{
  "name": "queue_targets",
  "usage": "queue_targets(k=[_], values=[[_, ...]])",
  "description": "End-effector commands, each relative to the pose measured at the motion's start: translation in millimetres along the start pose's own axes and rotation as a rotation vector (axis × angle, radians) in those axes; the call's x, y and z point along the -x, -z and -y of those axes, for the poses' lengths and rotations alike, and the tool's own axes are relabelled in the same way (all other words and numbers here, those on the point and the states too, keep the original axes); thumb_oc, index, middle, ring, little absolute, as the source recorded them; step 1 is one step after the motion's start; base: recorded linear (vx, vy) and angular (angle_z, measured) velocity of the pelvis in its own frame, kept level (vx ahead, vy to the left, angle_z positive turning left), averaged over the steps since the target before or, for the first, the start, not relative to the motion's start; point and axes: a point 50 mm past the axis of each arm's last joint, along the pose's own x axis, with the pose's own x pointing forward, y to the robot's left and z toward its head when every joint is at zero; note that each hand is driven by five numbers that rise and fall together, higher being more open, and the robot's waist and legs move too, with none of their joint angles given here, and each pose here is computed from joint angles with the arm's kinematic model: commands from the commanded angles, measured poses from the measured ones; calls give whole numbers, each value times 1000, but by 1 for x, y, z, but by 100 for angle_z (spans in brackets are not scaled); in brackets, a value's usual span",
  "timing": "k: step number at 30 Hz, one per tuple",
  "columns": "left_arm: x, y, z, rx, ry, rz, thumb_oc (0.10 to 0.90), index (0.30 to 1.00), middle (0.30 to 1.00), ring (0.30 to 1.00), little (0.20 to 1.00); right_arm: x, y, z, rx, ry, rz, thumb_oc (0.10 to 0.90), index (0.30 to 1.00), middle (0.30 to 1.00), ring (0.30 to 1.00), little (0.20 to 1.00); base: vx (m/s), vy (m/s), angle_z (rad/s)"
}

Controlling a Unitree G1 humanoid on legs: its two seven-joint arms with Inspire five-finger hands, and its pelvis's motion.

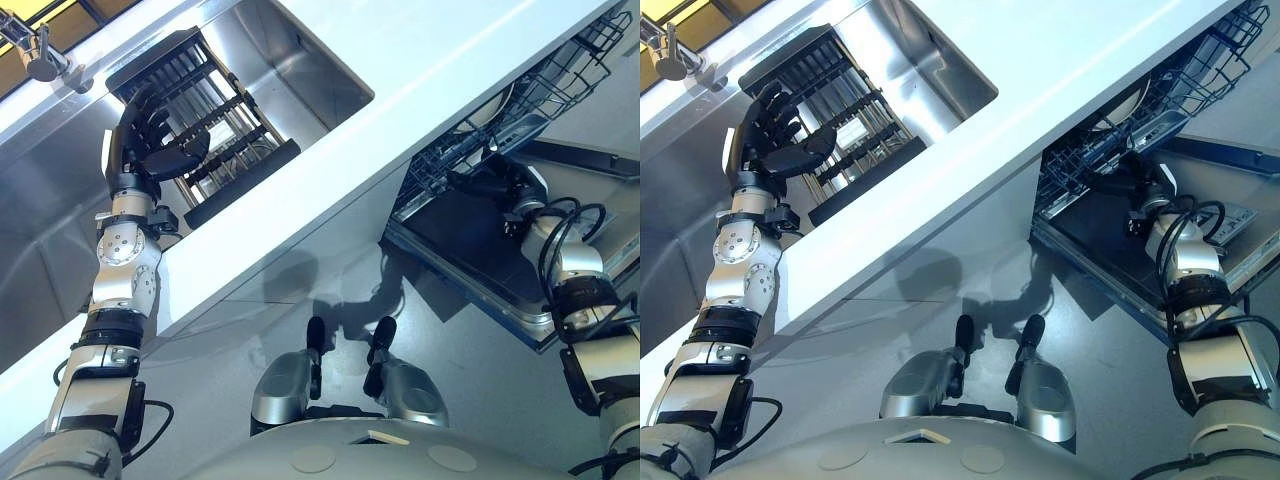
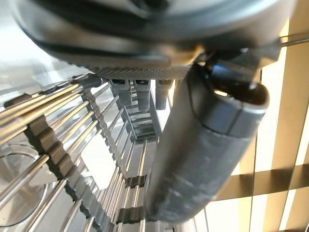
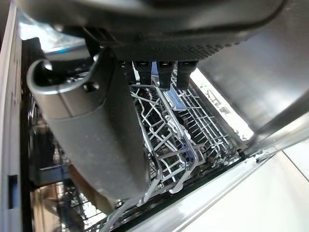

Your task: Pick up plates and place into dishwasher.

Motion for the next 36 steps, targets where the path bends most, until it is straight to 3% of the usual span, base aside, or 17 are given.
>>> queue_targets(k=[1, 6, 8, 12, 15, 22, 31, 36], values=[[-2, -11, 12, -63, 96, 50, 800, 900, 900, 900, 900, 7, -96, -133, 299, -617, 369, 800, 900, 900, 900, 900, -23, 76, 14], [7, -11, 5, -53, 93, 65, 800, 900, 900, 900, 900, -7, -24, -72, 318, -444, 124, 800, 900, 900, 900, 900, -29, 87, 4], [13, -10, 2, -42, 86, 69, 800, 900, 900, 900, 900, 0, 18, -45, 244, -380, 13, 800, 900, 900, 900, 900, -7, 84, 6], [29, -4, -10, -34, 42, 68, 800, 900, 900, 900, 900, 39, 109, 3, 94, -228, -153, 800, 900, 900, 900, 900, 14, 92, 3], [38, -1, -18, -34, 6, 59, 800, 900, 900, 900, 900, 66, 143, 24, -9, -127, -192, 800, 900, 900, 900, 900, 11, 64, -13], [35, -7, -30, -13, -58, 61, 800, 900, 900, 900, 900, 82, 149, 46, -121, 44, -133, 800, 900, 900, 900, 900, -17, 22, -24], [27, -10, -32, -2, -65, 60, 800, 900, 900, 900, 900, 78, 112, 74, -133, 255, -5, 800, 900, 900, 900, 900, -1, -10, -27], [25, -9, -31, 5, -70, 55, 800, 900, 900, 900, 900, 79, 101, 82, -118, 280, 54, 800, 900, 900, 900, 900, 25, -26, -12]])
